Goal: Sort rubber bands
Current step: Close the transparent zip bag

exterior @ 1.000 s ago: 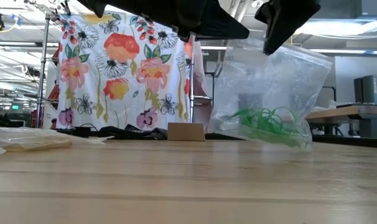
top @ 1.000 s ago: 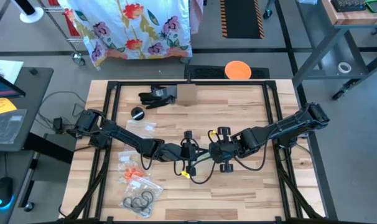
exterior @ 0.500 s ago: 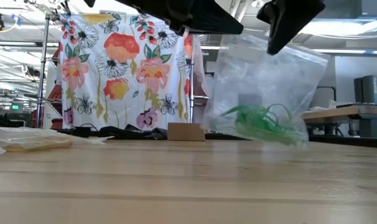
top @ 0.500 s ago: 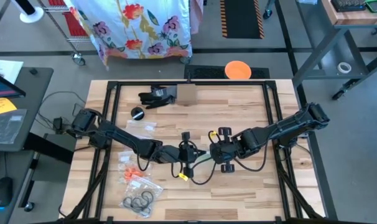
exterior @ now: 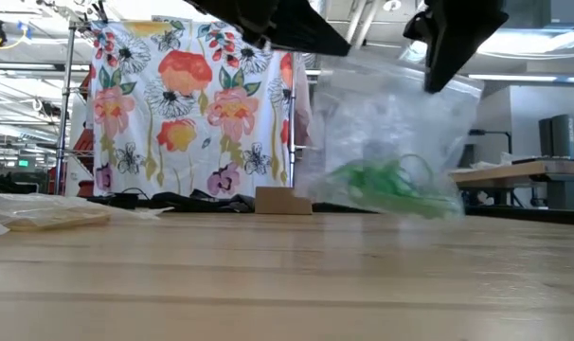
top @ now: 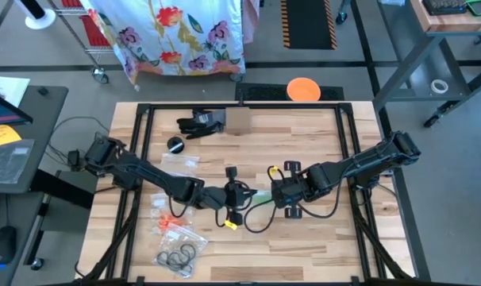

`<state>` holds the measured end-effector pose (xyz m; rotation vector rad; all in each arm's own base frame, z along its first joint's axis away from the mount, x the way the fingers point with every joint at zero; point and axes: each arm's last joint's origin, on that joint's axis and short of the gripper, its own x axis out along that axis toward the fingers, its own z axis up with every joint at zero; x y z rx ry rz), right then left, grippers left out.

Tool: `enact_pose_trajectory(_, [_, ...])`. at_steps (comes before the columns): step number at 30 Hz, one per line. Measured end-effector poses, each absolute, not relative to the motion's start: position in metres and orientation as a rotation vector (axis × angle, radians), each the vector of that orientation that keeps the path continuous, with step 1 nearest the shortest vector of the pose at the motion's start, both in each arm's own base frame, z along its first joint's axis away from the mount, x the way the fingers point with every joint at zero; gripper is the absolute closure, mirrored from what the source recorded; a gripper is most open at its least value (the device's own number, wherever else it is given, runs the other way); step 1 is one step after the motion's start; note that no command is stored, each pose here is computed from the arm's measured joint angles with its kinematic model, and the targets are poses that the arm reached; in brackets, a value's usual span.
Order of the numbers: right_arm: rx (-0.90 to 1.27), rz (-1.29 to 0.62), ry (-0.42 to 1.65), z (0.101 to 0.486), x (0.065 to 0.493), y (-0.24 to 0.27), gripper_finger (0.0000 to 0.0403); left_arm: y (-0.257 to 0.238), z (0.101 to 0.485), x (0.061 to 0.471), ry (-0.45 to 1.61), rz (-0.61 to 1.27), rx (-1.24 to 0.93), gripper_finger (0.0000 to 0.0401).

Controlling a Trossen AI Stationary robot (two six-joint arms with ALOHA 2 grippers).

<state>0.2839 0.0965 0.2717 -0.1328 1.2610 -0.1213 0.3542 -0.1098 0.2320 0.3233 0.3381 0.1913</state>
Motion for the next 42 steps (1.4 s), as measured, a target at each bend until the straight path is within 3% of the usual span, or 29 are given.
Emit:
enact_pose_trajectory(17, [-0.096,-0.102,1.273,0.271,0.284,0.098,0.0374,-0.120,0.239,0.341,0.366,0.231,0.361,0.0401])
enact_pose_trajectory(21, [-0.172,-0.035,1.251,0.276,0.286,0.099,0.0346,-0.120,0.239,0.341,0.364,0.232,0.360,0.0401])
enact_pose_trajectory(28, [-0.209,-0.028,1.282,0.317,0.280,0.096,0.0275,-0.119,0.240,0.341,0.364,0.275,0.366,0.0401])
enact_pose_trajectory(33, [-0.162,-0.124,1.355,0.332,0.235,0.093,0.0245,-0.124,0.237,0.338,0.386,0.270,0.386,0.0401])
enact_pose_trajectory(37, [-0.097,-0.176,1.155,0.320,0.178,0.094,0.0242,-0.129,0.235,0.333,0.418,0.276,0.401,0.0401])
enact_pose_trajectory(42, [0.142,-0.098,0.820,0.260,0.130,0.093,0.0245,-0.131,0.235,0.331,0.413,0.291,0.394,0.0401])
